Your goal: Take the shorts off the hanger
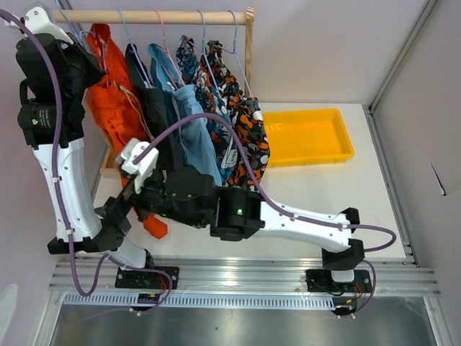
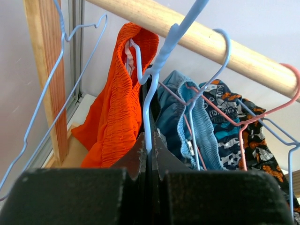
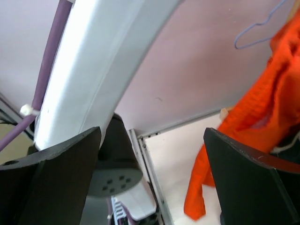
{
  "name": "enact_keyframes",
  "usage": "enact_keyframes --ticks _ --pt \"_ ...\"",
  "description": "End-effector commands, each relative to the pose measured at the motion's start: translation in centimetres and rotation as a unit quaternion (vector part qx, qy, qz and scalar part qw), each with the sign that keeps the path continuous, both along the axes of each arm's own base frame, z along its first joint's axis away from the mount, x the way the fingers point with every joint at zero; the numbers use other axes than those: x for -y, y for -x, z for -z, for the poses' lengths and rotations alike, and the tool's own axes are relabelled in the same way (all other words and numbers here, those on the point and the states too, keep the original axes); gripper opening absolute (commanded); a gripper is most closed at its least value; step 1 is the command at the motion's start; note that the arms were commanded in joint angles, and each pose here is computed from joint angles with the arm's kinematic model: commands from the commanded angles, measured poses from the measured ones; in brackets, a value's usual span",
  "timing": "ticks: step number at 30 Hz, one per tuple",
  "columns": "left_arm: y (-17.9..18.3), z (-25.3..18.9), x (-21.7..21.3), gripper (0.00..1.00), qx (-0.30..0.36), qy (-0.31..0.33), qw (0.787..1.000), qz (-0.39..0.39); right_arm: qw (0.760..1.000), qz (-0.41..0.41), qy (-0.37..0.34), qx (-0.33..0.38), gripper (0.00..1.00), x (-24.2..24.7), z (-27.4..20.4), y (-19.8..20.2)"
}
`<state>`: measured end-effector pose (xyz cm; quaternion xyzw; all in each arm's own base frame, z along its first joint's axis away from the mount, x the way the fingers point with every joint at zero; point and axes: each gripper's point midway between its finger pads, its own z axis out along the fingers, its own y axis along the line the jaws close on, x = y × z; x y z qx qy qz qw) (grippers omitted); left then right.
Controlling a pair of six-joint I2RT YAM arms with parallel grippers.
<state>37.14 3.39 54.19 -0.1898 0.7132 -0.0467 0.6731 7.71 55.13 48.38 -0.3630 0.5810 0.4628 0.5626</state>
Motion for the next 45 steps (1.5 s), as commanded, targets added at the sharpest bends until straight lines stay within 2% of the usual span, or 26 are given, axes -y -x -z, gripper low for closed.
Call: enact_keyframes --ticks 1,12,20,23,24,25,26,28,32,39,45 --pt "1.7 -3.4 0.4 0.0 0.062 0.003 0.998 0.009 0.999 0.03 -0.028 0.029 0.99 -0.4 -2.3 -1.5" --pt "4.1 -3.8 1.6 0.0 0.072 0.012 0.997 0.037 0.985 0.164 -0.005 0.054 0.99 -1.5 1.5 -8.4" --pt "5.1 -4.2 2.2 0.0 0.082 0.018 0.995 0.05 0.976 0.21 -0.003 0.06 0.99 -1.9 2.8 -9.7" --pt "5.6 -4.5 2.2 0.0 0.086 0.018 0.995 0.05 0.976 0.213 -0.008 0.052 0.88 -2.7 3.3 -10.1" --pt "5.6 -4.4 2.3 0.0 0.085 0.017 0.995 0.05 0.976 0.212 -0.003 0.05 0.69 -3.2 4.1 -10.2" --pt "5.6 -4.4 2.2 0.0 0.086 0.016 0.995 0.051 0.977 0.209 -0.002 0.048 0.55 -3.5 4.3 -10.1" --pt "5.6 -4.5 2.3 0.0 0.087 0.016 0.995 0.051 0.978 0.206 -0.004 0.04 0.3 -3.6 4.3 -9.9" --pt "5.4 -4.4 2.2 0.0 0.085 0.016 0.995 0.05 0.979 0.202 -0.002 0.03 0.02 -3.9 4.7 -9.6" --pt "5.6 -4.4 1.8 0.0 0.084 0.015 0.996 0.038 0.98 0.199 0.0 0.019 0.0 -3.2 4.9 -7.5" --pt "5.8 -4.5 0.5 0.0 0.086 0.008 0.996 0.003 0.981 0.188 0.023 0.03 0.0 -0.8 5.4 0.4" --pt "5.0 -4.7 0.0 0.0 0.085 0.004 0.996 -0.008 0.981 0.182 0.047 0.04 0.0 0.6 7.0 4.7"
